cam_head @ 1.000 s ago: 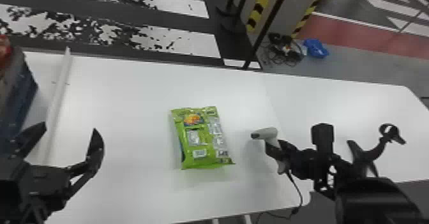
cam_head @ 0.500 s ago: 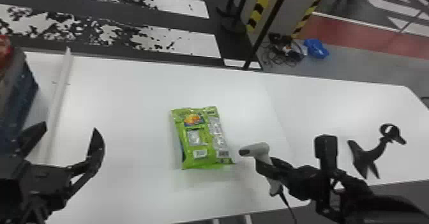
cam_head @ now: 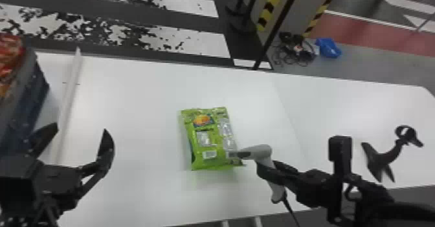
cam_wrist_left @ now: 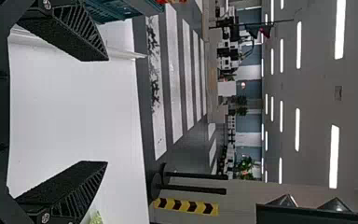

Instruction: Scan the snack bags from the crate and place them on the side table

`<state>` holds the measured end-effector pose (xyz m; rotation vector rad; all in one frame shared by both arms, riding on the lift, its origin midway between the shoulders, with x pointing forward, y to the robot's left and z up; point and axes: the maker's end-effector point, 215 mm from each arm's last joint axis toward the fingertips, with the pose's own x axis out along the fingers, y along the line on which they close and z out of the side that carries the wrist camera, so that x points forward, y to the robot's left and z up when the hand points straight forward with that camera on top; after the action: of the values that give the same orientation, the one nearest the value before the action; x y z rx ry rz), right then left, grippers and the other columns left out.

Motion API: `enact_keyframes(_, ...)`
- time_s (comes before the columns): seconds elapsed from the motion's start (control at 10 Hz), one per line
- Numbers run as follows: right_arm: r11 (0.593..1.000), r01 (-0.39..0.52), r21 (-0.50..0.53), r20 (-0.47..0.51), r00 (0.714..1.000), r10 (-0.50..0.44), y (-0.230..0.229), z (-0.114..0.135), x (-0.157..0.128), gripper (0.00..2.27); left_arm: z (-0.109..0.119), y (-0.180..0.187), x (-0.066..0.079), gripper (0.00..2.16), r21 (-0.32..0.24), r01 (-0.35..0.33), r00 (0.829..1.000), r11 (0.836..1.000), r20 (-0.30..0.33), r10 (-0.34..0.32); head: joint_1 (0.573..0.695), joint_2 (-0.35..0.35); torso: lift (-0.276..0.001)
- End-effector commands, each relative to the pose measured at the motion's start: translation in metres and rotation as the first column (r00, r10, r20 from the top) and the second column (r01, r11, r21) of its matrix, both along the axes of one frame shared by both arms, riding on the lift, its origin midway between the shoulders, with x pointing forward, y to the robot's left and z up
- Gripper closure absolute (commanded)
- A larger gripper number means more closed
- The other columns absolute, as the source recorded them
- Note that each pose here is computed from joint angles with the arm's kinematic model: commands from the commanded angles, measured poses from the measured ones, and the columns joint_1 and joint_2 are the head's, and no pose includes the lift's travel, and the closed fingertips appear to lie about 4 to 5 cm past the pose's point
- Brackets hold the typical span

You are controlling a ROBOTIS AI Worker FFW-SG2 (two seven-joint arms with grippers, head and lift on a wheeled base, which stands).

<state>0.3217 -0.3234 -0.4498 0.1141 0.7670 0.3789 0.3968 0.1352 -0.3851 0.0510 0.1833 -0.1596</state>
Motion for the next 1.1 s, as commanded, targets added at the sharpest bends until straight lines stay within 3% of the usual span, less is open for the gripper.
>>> enact_keyframes(0.0,1.000,-0.017,0.016,0.005,1.000,0.017,0.011,0.002,0.002,2.24,0.000,-0.001,0.000,0.08,-0.003,0.000,1.000,1.000,-0.001,0.000,0.695,-0.298,-0.094)
enact_keyframes(1.0,0.998,-0.043,0.034,-0.020,0.999,0.044,0.030,-0.014,0.009,2.24,-0.001,-0.004,-0.003,0.08,-0.006,0.004,1.000,1.000,-0.005,-0.004,0.695,-0.246,-0.094)
